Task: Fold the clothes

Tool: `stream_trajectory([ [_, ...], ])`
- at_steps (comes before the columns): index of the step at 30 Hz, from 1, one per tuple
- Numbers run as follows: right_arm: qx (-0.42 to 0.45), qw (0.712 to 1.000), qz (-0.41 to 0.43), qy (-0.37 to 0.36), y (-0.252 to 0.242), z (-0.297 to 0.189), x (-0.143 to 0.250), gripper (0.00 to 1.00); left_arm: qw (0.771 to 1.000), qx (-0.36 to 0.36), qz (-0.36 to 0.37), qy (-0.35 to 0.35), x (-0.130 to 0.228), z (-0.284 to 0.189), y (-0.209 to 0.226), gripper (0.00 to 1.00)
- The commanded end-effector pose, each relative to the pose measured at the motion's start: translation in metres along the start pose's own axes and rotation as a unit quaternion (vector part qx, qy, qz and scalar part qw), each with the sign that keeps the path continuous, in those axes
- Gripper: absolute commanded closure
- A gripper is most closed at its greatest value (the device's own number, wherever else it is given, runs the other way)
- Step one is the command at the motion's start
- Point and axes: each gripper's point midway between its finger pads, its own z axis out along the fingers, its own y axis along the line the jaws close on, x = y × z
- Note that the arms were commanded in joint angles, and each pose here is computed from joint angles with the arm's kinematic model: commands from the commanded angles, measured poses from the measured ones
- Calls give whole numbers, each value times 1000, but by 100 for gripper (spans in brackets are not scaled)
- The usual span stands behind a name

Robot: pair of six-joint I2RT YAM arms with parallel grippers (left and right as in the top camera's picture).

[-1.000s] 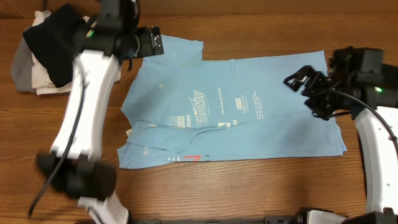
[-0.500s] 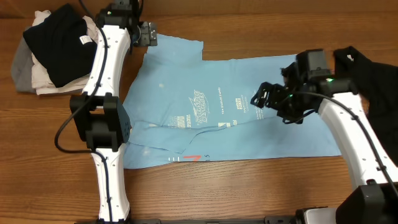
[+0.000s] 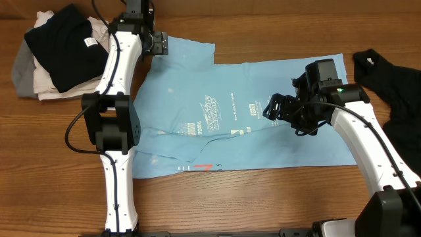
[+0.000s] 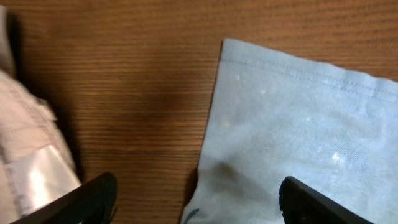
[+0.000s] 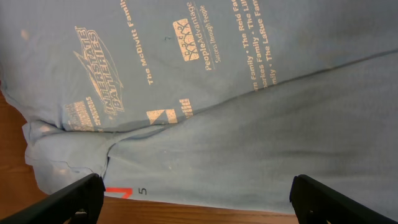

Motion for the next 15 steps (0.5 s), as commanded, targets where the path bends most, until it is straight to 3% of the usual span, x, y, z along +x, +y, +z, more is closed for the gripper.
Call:
stream_trajectory([
  [1, 4, 1000, -3, 0, -1, 2, 0, 0, 1000, 13, 17, 13, 7, 17, -9, 17],
  [13, 0, 1000, -6, -8, 1, 2, -4, 0, 999, 28, 20, 38, 26, 44, -17, 27],
  [15, 0, 1000, -6, -8, 1, 2, -4, 0, 999, 28, 20, 37, 25, 44, -18, 32],
])
